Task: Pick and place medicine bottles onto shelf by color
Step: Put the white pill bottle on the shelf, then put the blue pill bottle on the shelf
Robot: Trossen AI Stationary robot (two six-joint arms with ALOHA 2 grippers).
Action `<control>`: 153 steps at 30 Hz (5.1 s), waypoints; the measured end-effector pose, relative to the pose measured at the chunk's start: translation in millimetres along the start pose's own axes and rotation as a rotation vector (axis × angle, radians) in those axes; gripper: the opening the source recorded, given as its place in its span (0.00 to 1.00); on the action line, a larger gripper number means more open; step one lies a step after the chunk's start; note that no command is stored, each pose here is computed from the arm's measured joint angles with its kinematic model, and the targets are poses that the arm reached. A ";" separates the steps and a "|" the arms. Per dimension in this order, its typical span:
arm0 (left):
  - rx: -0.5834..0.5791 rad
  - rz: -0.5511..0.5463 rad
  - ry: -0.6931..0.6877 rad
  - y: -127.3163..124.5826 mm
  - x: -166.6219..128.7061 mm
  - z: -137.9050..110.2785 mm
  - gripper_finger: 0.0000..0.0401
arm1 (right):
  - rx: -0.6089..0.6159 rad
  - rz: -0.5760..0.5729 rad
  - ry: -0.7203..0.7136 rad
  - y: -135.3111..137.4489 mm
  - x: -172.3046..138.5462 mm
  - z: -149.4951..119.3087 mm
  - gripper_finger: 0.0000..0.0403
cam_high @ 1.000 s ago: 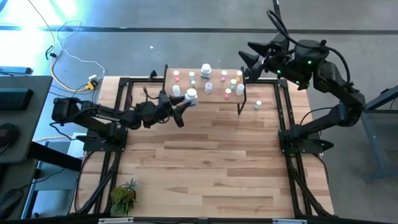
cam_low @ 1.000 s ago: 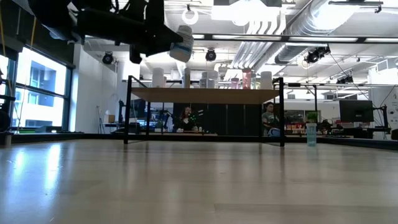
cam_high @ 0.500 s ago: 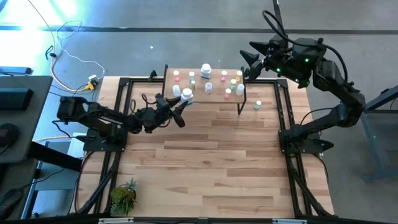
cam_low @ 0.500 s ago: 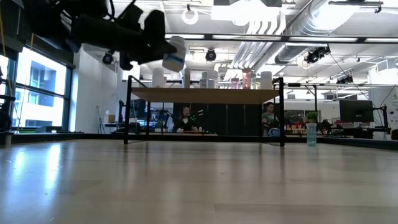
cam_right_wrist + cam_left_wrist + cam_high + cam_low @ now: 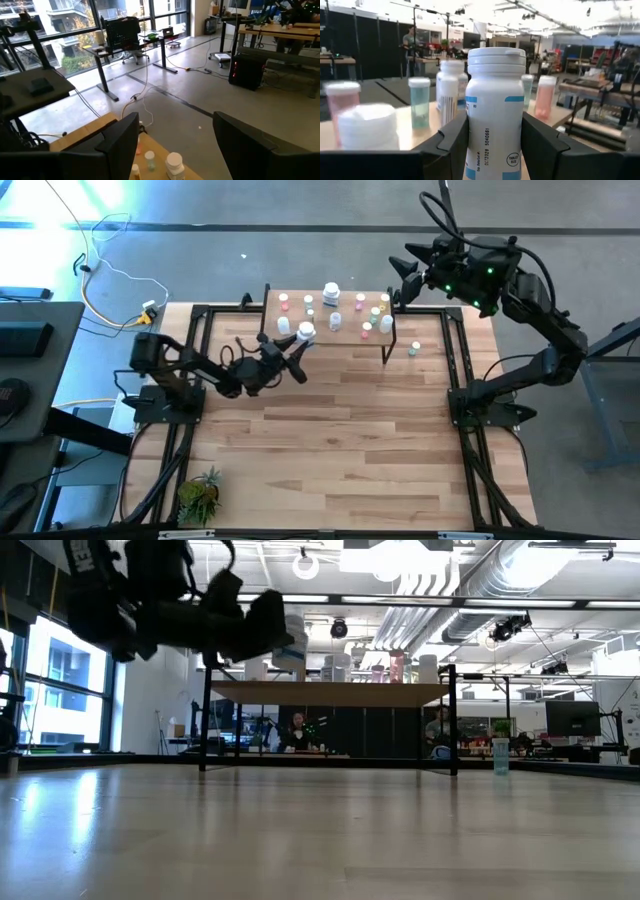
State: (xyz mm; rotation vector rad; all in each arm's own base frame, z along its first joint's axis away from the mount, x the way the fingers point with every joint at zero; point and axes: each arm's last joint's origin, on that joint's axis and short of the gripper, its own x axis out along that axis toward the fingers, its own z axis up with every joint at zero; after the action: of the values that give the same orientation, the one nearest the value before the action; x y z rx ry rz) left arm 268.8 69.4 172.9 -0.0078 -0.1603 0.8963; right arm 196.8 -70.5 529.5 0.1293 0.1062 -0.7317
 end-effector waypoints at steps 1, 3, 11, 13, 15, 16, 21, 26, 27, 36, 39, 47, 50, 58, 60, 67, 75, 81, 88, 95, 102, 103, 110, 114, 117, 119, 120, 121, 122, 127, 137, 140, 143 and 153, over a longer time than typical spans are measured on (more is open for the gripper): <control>0.003 -0.007 0.008 -0.4 2.5 -3.2 0.35 | 0.000 -0.003 0.000 -0.5 0.2 0.1 0.61; 0.015 -0.023 0.012 -2.5 8.2 -6.6 0.35 | 0.001 -0.005 0.000 -1.0 0.4 0.1 0.61; 0.140 -0.048 -0.002 -16.7 27.2 -9.2 0.35 | 0.002 0.020 0.013 -0.3 0.4 -0.9 0.61; 0.151 -0.040 0.008 -16.4 28.4 -10.6 0.35 | 0.000 0.029 0.023 0.0 0.5 -1.9 0.61; 0.160 -0.013 0.022 -14.6 29.6 -11.9 0.35 | -0.002 0.041 0.031 0.2 0.5 -2.6 0.61; 0.165 0.005 0.028 -13.3 30.3 -12.7 0.35 | -0.004 0.045 0.036 0.2 0.4 -3.0 0.61; 0.168 0.041 0.030 -5.4 35.6 -13.1 0.35 | -0.009 0.057 0.051 0.5 0.4 -4.5 0.61; 0.172 0.047 0.045 0.7 39.9 -15.1 0.35 | -0.019 0.053 0.074 0.1 0.3 -6.8 0.61; 0.170 0.044 0.052 1.4 40.4 -16.0 0.35 | -0.021 0.052 0.079 0.0 0.3 -7.3 0.61; 0.135 0.050 0.069 3.9 42.3 -17.3 0.35 | -0.023 0.058 0.086 0.1 0.2 -8.0 0.61; 0.136 0.051 0.070 3.9 42.2 -17.4 0.35 | -0.024 0.058 0.087 0.0 0.2 -8.0 0.61; 0.141 0.051 0.077 4.0 41.8 -18.5 0.41 | -0.027 0.060 0.096 0.0 0.1 -8.9 0.61; 0.154 0.054 0.093 4.5 41.3 -21.2 0.47 | -0.028 0.059 0.098 -0.1 0.1 -9.1 0.61; 0.149 0.072 0.088 3.3 40.2 -20.6 0.60 | -0.030 0.059 0.101 -0.1 0.1 -9.5 0.61; 0.147 0.064 0.086 1.2 38.9 -20.4 0.60 | -0.030 0.059 0.102 -0.1 0.1 -9.5 0.61; 0.147 0.099 0.085 -5.2 33.4 -19.6 0.60 | -0.036 0.057 0.116 -0.5 -0.2 -11.0 0.61; 0.225 0.166 0.094 -14.5 24.7 -18.2 0.60 | -0.044 0.053 0.136 -0.9 -0.4 -13.0 0.61; 0.218 0.119 0.069 -32.3 21.8 -10.4 0.60 | -0.057 0.052 0.148 -1.2 -0.5 -14.3 0.61; 0.248 0.238 0.057 -52.4 18.7 4.5 0.60 | -0.122 0.055 0.149 -1.3 -0.6 -14.6 0.61; 0.367 0.333 0.061 -64.2 11.7 35.6 0.60 | -0.208 0.038 0.251 -4.0 -2.6 -24.7 0.61; 0.326 0.355 0.003 -53.9 6.5 81.5 0.60 | -0.314 -0.050 0.323 -8.8 -4.9 -32.2 0.61; 0.323 0.362 -0.004 -50.6 5.5 89.1 0.60 | -0.333 -0.065 0.331 -9.9 -5.0 -32.8 0.61; 0.201 0.386 -0.100 -25.5 -11.6 147.5 0.60 | -0.428 -0.150 0.387 -25.2 -3.1 -35.0 0.61; 0.098 0.338 -0.173 -14.6 -23.7 172.4 0.60 | -0.455 -0.209 0.420 -38.2 -1.8 -35.0 0.61; 0.031 0.182 -0.225 -13.3 -29.7 182.0 0.60 | -0.440 -0.266 0.437 -50.2 -0.4 -34.2 0.61; -0.045 0.049 -0.226 -11.6 -31.3 184.2 0.60 | -0.417 -0.317 0.458 -60.4 0.3 -34.5 0.61; -0.091 -0.011 -0.213 -9.8 -30.9 184.0 0.60 | -0.393 -0.348 0.471 -66.4 0.4 -34.8 0.61; -0.132 -0.060 -0.191 -7.6 -30.1 183.1 0.60 | -0.367 -0.377 0.485 -72.7 0.4 -35.4 0.61; -0.162 -0.099 -0.154 -5.0 -29.0 180.8 0.60 | -0.334 -0.399 0.503 -79.0 0.0 -36.4 0.61; -0.262 -0.164 0.002 16.6 -22.8 173.0 0.60 | -0.147 -0.458 0.580 -106.9 -3.9 -41.9 0.61; -0.259 -0.225 0.091 62.4 -3.7 170.4 0.60 | 0.085 -0.488 0.685 -129.0 6.5 -53.1 0.61; -0.252 -0.254 0.093 75.1 2.3 170.6 0.60 | 0.140 -0.514 0.712 -132.2 13.0 -57.0 0.61; -0.245 -0.264 0.096 87.1 6.9 170.6 0.60 | 0.194 -0.550 0.770 -135.3 19.3 -63.5 0.61; -0.241 -0.342 0.114 119.6 14.3 171.6 0.60 | 0.306 -0.649 0.915 -136.9 35.9 -89.7 0.61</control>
State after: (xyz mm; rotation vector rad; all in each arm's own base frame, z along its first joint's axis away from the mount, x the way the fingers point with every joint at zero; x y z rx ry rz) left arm 160.3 145.0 335.5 -0.2486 -0.1573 0.5299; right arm 126.8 -181.2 425.0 0.7437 0.9435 -1.2882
